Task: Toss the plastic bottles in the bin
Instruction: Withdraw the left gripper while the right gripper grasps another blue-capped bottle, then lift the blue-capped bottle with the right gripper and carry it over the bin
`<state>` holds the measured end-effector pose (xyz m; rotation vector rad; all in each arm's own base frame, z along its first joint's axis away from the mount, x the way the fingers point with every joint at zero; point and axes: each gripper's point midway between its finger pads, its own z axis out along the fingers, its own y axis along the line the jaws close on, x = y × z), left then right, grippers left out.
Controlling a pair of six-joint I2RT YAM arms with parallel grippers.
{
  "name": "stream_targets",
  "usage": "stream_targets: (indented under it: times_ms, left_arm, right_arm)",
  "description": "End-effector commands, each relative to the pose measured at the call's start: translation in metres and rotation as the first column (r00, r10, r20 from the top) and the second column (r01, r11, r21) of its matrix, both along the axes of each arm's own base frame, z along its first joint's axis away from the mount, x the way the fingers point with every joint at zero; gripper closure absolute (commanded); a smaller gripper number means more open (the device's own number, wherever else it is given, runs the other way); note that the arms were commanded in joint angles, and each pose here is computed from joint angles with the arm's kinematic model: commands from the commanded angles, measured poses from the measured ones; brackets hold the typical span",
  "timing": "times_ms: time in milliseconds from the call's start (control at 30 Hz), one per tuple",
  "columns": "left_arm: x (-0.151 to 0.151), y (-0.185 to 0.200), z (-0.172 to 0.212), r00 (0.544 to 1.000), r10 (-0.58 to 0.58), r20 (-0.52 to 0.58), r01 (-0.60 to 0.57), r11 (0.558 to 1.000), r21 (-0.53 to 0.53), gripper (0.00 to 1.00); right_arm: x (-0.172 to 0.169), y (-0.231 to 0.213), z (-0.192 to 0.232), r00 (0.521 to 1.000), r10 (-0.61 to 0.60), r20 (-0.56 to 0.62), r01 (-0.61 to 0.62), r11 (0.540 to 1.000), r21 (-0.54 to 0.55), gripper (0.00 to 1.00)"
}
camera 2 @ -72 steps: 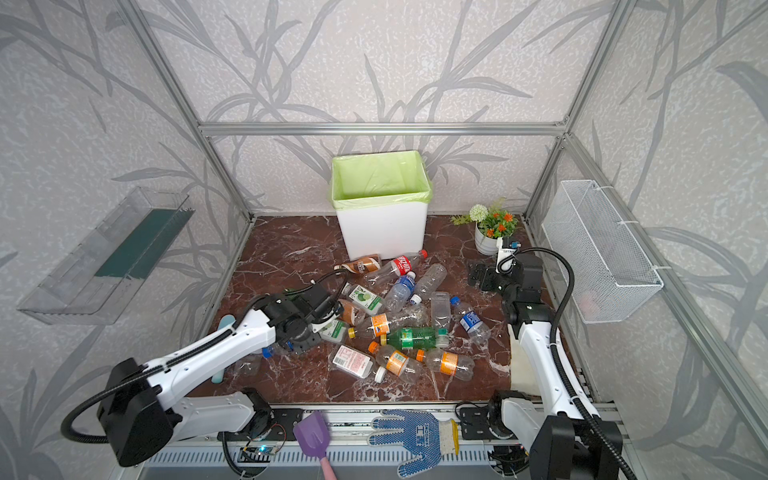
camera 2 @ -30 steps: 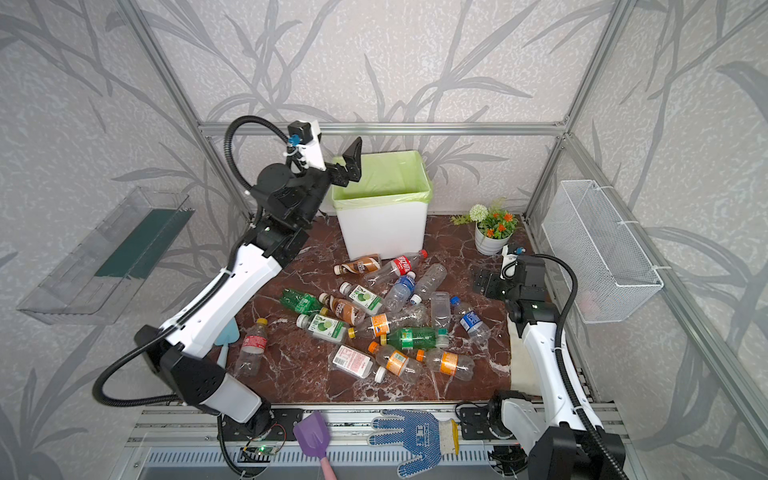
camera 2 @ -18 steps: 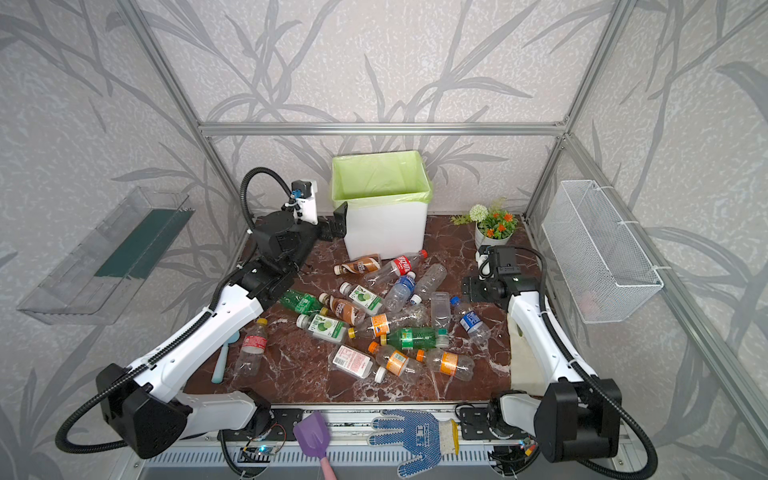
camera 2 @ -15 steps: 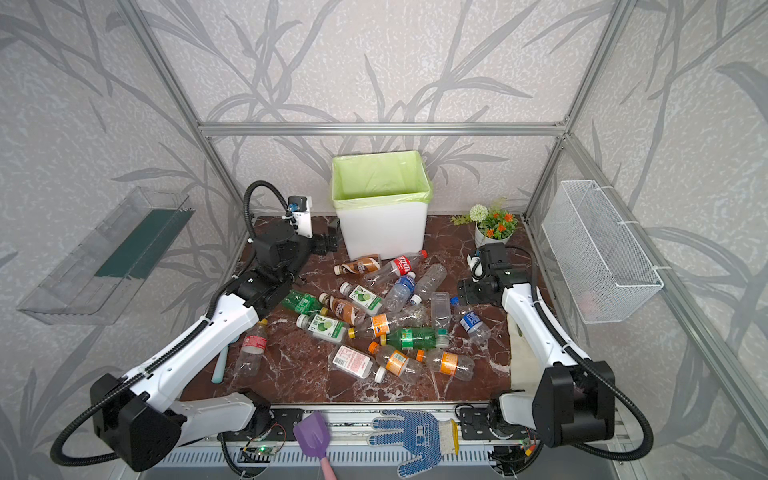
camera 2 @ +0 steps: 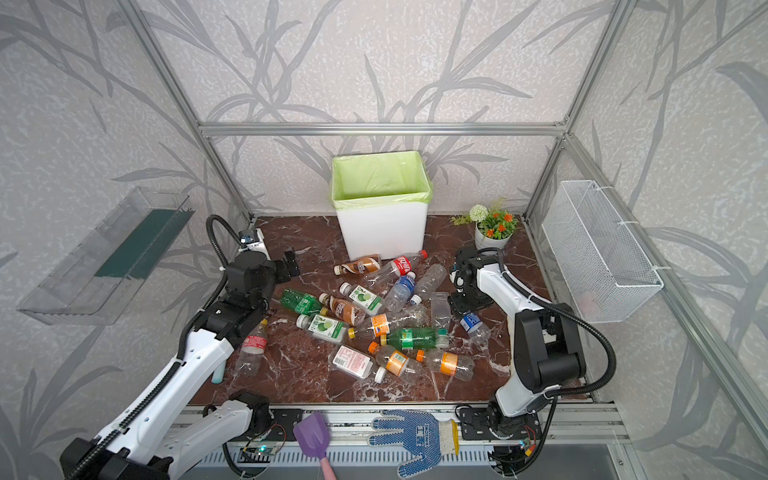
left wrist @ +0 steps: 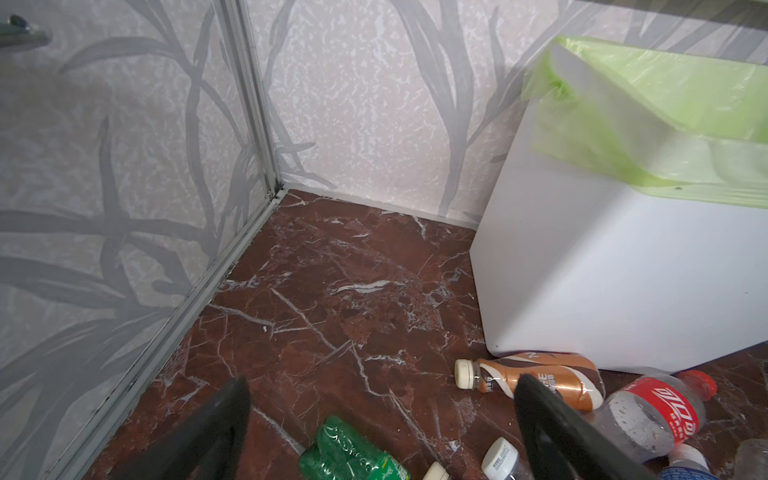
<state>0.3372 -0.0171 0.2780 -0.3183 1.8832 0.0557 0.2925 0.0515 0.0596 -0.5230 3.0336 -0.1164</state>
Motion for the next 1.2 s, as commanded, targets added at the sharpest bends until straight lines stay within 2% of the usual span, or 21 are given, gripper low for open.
stream_targets:
  times_ms: [0, 267, 467, 567, 667, 733, 833, 900, 967, 1033, 1067, 1100, 1167]
  left_arm:
    - [-0.009, 0.01, -0.01, 0.999, 0.041, -0.024, -0.041, 0.999, -0.03, 0.01]
    - [-0.015, 0.015, -0.021, 0.997, 0.05, -0.056, -0.052, 0.998, -0.029, 0.01]
    - [-0.018, 0.02, -0.027, 0.995, 0.067, -0.073, -0.069, 0.997, -0.023, 0.01]
    - [-0.021, 0.024, -0.029, 0.993, 0.084, -0.085, -0.086, 0.996, -0.014, 0.01]
    - [-0.023, 0.03, -0.033, 0.988, 0.114, -0.101, -0.116, 0.993, -0.007, 0.01]
    - [-0.024, 0.033, -0.037, 0.986, 0.129, -0.11, -0.131, 0.991, -0.007, 0.01]
    - [-0.024, 0.037, -0.043, 0.981, 0.145, -0.125, -0.147, 0.989, -0.006, 0.01]
    - [-0.023, 0.04, -0.049, 0.977, 0.161, -0.141, -0.163, 0.987, -0.002, 0.01]
    - [-0.021, 0.044, -0.055, 0.971, 0.176, -0.162, -0.179, 0.984, -0.001, 0.01]
    - [-0.021, 0.046, -0.06, 0.964, 0.19, -0.184, -0.193, 0.981, 0.0, 0.01]
    - [-0.021, 0.048, -0.064, 0.96, 0.198, -0.198, -0.201, 0.98, 0.004, 0.01]
    - [-0.022, 0.05, -0.066, 0.956, 0.205, -0.208, -0.208, 0.978, 0.007, 0.01]
    - [-0.025, 0.052, -0.068, 0.951, 0.217, -0.22, -0.219, 0.976, 0.015, 0.01]
  right_arm:
    - [-0.005, -0.01, -0.003, 0.998, 0.022, -0.056, -0.027, 0.995, -0.092, 0.27]
    - [0.002, -0.015, -0.019, 0.995, 0.026, -0.093, -0.04, 0.987, -0.157, 0.29]
    - [0.008, -0.014, -0.025, 0.991, 0.048, -0.126, -0.069, 0.984, -0.165, 0.45]
    - [0.014, -0.011, -0.019, 0.992, 0.051, -0.117, -0.069, 0.986, -0.154, 0.49]
    - [0.032, 0.002, 0.003, 0.998, 0.052, -0.035, -0.055, 0.995, -0.089, 0.5]
    - [0.051, 0.017, 0.032, 0.997, 0.054, 0.058, -0.053, 0.999, -0.013, 0.53]
    - [0.089, 0.047, 0.104, 0.963, 0.053, 0.263, -0.088, 0.989, 0.122, 0.54]
    - [0.113, 0.067, 0.175, 0.893, 0.051, 0.447, -0.148, 0.971, 0.186, 0.55]
    - [0.129, 0.08, 0.249, 0.782, 0.018, 0.624, -0.204, 0.952, 0.229, 0.57]
    - [0.136, 0.087, 0.326, 0.616, -0.043, 0.786, -0.277, 0.923, 0.267, 0.57]
    - [0.133, 0.089, 0.369, 0.505, -0.088, 0.859, -0.321, 0.904, 0.281, 0.57]
    - [0.128, 0.088, 0.407, 0.399, -0.142, 0.906, -0.354, 0.888, 0.295, 0.57]
    - [0.115, 0.087, 0.463, 0.245, -0.229, 0.942, -0.412, 0.855, 0.315, 0.57]
